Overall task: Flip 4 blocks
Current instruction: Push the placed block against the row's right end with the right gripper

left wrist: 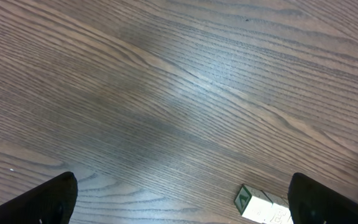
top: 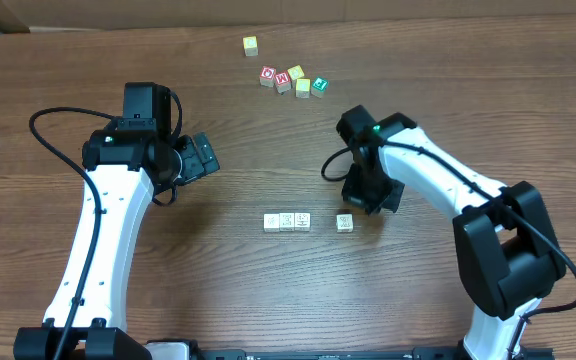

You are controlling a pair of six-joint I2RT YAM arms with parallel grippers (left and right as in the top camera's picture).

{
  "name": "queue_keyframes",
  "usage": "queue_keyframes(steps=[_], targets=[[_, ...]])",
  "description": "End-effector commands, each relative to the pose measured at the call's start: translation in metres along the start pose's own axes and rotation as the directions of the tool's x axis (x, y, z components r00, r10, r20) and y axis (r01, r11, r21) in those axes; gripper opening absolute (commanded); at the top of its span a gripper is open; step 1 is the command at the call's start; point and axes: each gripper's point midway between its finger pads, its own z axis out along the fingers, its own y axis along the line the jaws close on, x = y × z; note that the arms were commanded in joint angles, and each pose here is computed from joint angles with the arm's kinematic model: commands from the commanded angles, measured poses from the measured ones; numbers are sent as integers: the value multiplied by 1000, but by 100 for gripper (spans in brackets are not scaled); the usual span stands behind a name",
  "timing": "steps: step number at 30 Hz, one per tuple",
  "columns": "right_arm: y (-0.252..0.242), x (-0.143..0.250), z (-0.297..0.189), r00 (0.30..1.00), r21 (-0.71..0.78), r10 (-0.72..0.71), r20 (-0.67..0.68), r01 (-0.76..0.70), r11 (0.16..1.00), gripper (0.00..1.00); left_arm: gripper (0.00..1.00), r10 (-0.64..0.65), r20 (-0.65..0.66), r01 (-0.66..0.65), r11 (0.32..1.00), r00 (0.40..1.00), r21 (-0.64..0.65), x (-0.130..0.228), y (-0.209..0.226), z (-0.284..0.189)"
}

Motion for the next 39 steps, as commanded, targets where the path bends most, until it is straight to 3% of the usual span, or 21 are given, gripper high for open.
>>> queue_keyframes(steps=[1,15,23,29,39], targets=[[8,23,6,998,-45,-28,-48,26,999,4,100,0,12,0,1000,1000,2,-4,0,-3],[23,35,24,999,-84,-39,-26,37,996,4,100,0,12,0,1000,1000,2,-4,0,-3],[25,29,24,981,-86,-195,15,196,977,5,100,0,12,0,1000,1000,2,-4,0,-3],[26,19,24,968,-71,-240,70,244,967,5,100,0,12,0,1000,1000,2,-4,0,-3],[42,26,22,968,-157,-249,40,253,955,5,100,0,12,0,1000,1000,2,-4,0,-3]])
